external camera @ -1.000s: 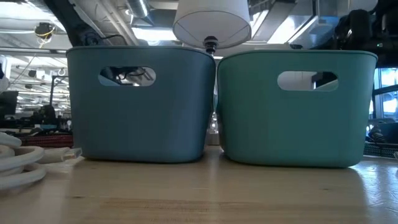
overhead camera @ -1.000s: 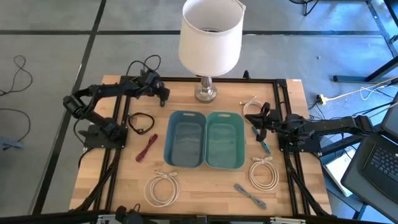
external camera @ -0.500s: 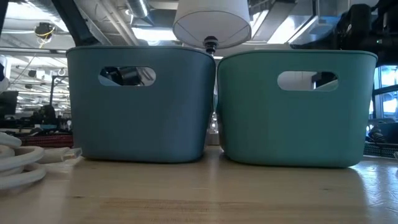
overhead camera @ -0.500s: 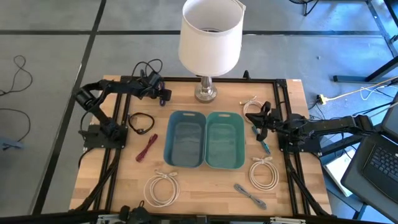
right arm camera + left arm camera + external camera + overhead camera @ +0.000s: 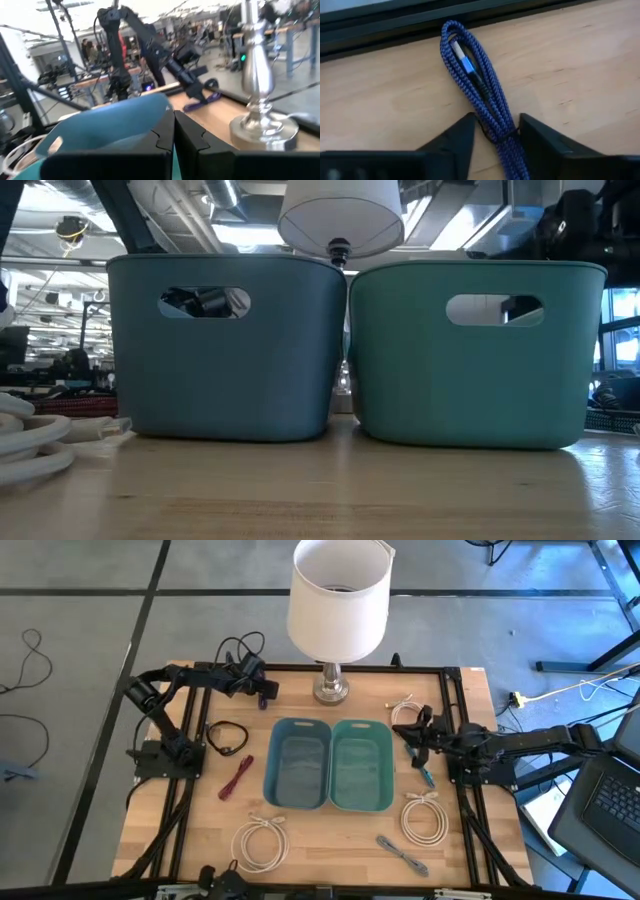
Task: Pick and place items into bin
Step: Put the purple patterned USB cable into the lue bin
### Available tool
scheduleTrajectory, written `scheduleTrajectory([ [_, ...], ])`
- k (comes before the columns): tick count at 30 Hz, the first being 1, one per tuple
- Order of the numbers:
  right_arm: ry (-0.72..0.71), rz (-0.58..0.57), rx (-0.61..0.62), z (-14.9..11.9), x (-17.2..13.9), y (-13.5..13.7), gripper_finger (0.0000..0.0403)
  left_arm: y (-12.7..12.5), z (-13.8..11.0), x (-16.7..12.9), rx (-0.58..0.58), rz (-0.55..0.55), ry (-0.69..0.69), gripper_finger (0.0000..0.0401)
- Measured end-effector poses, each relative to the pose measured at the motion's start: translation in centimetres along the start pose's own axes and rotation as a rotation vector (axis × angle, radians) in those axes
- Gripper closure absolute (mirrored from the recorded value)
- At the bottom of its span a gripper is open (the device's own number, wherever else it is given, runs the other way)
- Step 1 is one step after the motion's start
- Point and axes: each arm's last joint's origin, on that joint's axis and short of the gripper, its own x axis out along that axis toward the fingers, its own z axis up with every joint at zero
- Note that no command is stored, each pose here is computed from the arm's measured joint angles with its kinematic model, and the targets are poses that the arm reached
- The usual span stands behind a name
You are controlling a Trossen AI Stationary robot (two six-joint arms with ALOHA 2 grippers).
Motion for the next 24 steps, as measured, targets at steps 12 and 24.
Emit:
scheduleTrajectory([
  [12, 0.072, 0.07, 0.069, -0.6, 0.2, 0.2, 0.0393, -0.7, 1.3, -5.4, 0.159, -0.093, -0.125, 0.038],
  [24, 0.128, 0.05, 0.126, -1.1, 0.1, 0.0, 0.0393, -0.1, -2.9, -19.5, 0.252, -0.184, -0.295, 0.0381],
])
